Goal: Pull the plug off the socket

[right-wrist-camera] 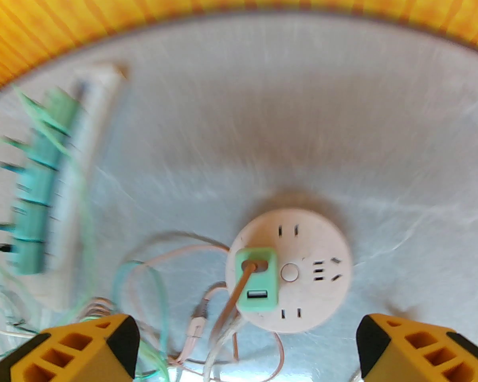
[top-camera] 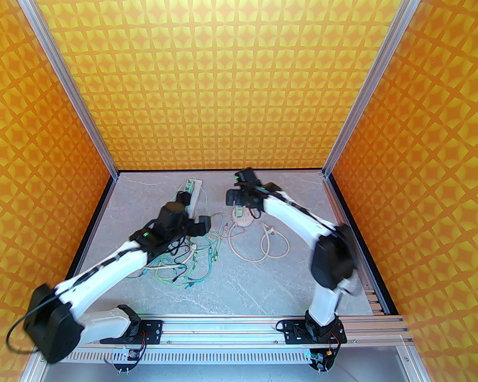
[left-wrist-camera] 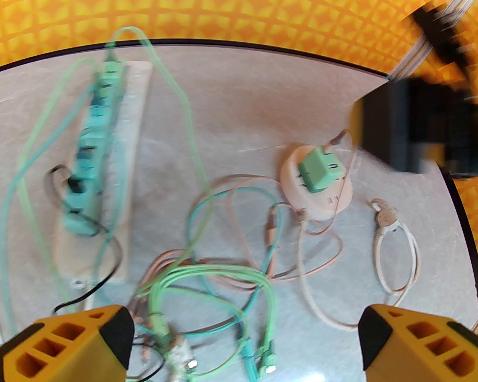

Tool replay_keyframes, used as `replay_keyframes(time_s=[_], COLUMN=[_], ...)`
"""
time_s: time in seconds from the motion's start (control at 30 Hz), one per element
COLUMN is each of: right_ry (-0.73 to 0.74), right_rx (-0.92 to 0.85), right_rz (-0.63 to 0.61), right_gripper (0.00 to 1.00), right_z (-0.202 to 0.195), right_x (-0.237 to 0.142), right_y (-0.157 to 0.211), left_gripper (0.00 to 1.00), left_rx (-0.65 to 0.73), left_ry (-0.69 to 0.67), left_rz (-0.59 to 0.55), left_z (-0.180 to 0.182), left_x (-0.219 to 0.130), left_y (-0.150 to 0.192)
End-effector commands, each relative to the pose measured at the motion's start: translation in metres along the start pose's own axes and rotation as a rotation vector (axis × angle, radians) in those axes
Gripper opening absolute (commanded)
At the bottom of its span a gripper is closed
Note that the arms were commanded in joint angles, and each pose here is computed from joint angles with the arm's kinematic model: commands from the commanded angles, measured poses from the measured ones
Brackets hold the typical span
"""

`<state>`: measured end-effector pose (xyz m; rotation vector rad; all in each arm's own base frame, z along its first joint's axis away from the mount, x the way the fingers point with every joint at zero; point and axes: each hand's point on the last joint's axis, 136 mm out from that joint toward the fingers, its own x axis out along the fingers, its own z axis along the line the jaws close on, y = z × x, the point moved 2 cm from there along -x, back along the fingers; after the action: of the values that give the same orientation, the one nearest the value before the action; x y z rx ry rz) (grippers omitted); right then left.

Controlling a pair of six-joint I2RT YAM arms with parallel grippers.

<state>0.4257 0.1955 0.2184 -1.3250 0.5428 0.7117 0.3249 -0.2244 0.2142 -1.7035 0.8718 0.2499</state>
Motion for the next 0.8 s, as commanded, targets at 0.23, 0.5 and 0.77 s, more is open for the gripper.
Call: replay_keyframes(time_s=[0.23, 0.5, 0.77], right_ry=[-0.013, 0.022, 0.035], right_rx=[0.219, 0.304, 0.318], right_rz=[-0.093, -0.13, -0.122], right_gripper=[0.82, 0.7, 0.7], right_z=[-0.085, -0.116, -0.123], right_x=[-0.003, -0.006, -0.002], right_y=[0.004, 0.013, 0.017], left_gripper=[0.82, 0.62, 0.63], left_rx=[0.045, 0.045, 0.089], left_ry=[-0.127, -0.251, -0.309], left_rz=[0.099, 0.139, 0.178], left_z=[-0.052, -0.061, -0.075], left_x=[0.077, 0.15, 0.195], left_y=[-0.005, -0.003, 0.002])
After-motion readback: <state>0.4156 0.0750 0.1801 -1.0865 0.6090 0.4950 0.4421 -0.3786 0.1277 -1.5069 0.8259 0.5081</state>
